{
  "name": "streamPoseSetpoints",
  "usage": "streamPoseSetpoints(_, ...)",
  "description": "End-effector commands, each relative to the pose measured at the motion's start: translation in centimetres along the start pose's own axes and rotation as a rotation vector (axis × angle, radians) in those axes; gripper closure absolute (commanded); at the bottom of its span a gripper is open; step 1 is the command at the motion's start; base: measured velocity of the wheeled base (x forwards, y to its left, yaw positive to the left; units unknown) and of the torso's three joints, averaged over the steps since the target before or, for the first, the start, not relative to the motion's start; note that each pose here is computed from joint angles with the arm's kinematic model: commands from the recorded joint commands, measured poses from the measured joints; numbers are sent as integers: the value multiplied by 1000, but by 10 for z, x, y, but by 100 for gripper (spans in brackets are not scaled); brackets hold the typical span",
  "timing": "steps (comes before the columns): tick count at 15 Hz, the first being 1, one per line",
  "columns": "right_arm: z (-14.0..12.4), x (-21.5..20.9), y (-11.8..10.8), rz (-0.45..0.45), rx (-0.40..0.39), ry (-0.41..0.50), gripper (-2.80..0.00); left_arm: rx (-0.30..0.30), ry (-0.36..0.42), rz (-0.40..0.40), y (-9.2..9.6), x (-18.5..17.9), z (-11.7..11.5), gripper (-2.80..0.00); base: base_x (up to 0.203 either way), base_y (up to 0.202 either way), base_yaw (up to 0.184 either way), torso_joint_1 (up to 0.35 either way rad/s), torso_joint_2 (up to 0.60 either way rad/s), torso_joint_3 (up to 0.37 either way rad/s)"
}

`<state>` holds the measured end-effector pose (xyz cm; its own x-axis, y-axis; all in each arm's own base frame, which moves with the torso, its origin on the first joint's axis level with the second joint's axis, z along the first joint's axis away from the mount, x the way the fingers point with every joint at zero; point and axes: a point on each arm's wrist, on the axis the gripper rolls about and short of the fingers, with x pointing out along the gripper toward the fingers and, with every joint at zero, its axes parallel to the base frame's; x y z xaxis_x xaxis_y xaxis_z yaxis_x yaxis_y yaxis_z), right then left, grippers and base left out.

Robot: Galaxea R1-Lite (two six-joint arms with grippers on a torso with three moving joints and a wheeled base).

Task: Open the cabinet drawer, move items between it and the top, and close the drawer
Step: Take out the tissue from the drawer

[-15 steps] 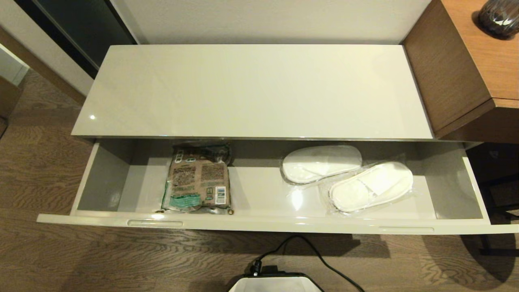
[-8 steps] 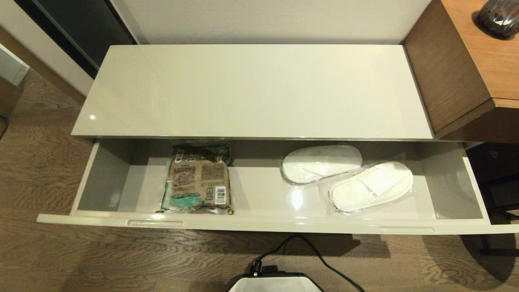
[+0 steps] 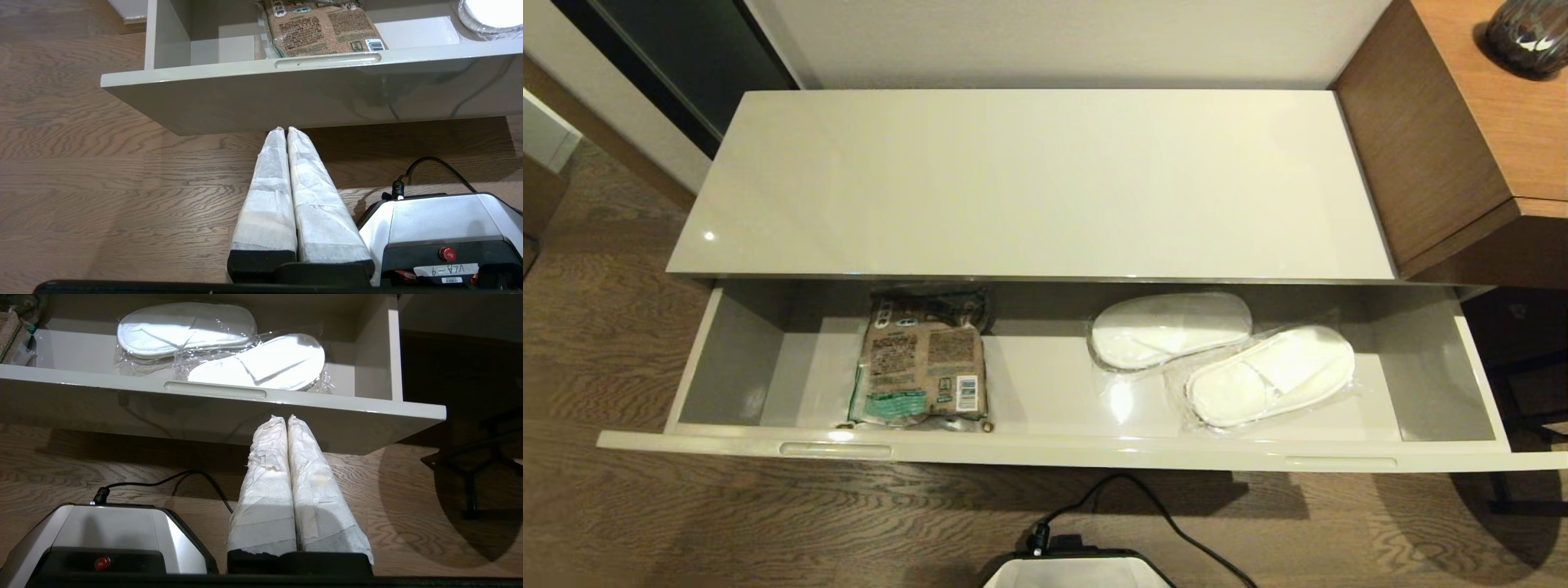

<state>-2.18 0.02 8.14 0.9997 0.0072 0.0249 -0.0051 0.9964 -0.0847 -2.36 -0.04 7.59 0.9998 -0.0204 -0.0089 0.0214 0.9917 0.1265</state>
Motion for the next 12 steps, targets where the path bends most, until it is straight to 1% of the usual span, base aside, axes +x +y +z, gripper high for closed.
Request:
streamPoseSetpoints(1, 0, 0, 0, 1, 0, 3, 0, 2, 2, -1, 0, 0, 0, 0, 0, 0, 0, 0, 0, 0)
streamPoseSetpoints(4, 0, 0, 0, 1, 0, 3, 0, 2, 0, -1, 0, 0, 0, 0, 0, 0, 0, 0, 0, 0)
streamPoseSetpoints(6, 0, 0, 0, 1, -1, 3, 0, -28, -4, -1, 0, 1, -1, 0, 0, 0, 0, 0, 0, 0)
streamPoseSetpoints(7, 0, 0, 0, 1, 0, 2, 0, -33, -4, -1, 0, 1, -1, 0, 0, 0, 0, 0, 0, 0)
streamPoseSetpoints(12, 0, 0, 0, 0, 0, -3, 0, -35, -4, 2, 0, 1, -1, 0, 0, 0, 0, 0, 0, 0)
